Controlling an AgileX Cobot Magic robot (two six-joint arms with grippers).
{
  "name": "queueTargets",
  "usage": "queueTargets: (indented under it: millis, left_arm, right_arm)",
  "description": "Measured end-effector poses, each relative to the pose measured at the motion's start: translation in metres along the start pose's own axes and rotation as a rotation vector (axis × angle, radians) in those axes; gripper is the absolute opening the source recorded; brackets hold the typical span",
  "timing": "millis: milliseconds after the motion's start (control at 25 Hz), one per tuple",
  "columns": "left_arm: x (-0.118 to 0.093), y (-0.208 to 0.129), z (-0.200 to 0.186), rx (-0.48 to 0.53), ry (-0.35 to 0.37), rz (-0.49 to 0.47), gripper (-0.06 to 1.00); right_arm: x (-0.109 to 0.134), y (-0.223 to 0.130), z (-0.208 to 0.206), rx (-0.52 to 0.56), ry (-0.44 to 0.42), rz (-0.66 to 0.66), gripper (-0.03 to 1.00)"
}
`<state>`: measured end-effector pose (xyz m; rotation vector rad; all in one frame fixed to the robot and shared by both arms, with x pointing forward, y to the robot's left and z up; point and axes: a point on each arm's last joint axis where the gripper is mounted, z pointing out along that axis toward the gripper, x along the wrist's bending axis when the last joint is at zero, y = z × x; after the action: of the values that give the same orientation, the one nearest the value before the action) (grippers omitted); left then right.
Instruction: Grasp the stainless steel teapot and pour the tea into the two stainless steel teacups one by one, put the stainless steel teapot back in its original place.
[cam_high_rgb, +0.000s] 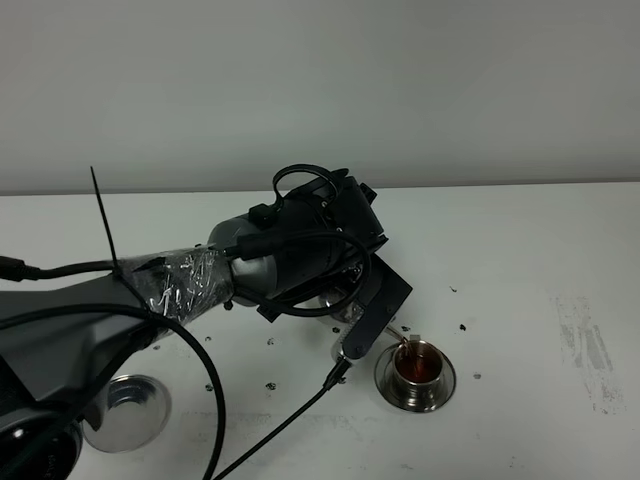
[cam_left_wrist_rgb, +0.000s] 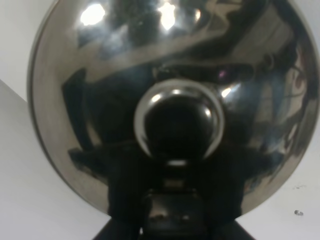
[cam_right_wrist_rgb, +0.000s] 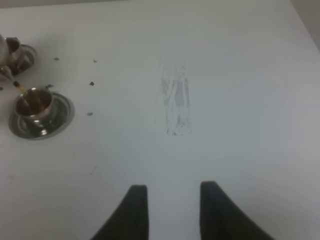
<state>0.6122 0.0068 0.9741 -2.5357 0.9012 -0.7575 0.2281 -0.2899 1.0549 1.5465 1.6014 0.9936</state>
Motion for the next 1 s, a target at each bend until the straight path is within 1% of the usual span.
queueTargets:
  millis: [1000]
  left_arm:
    - [0.0014,0.0011,-0.0010,0.006,0.014,0.012,0.21]
  right_arm:
    - [0.0000,0.0000,0.0000,0.000,0.000,0.000,0.24]
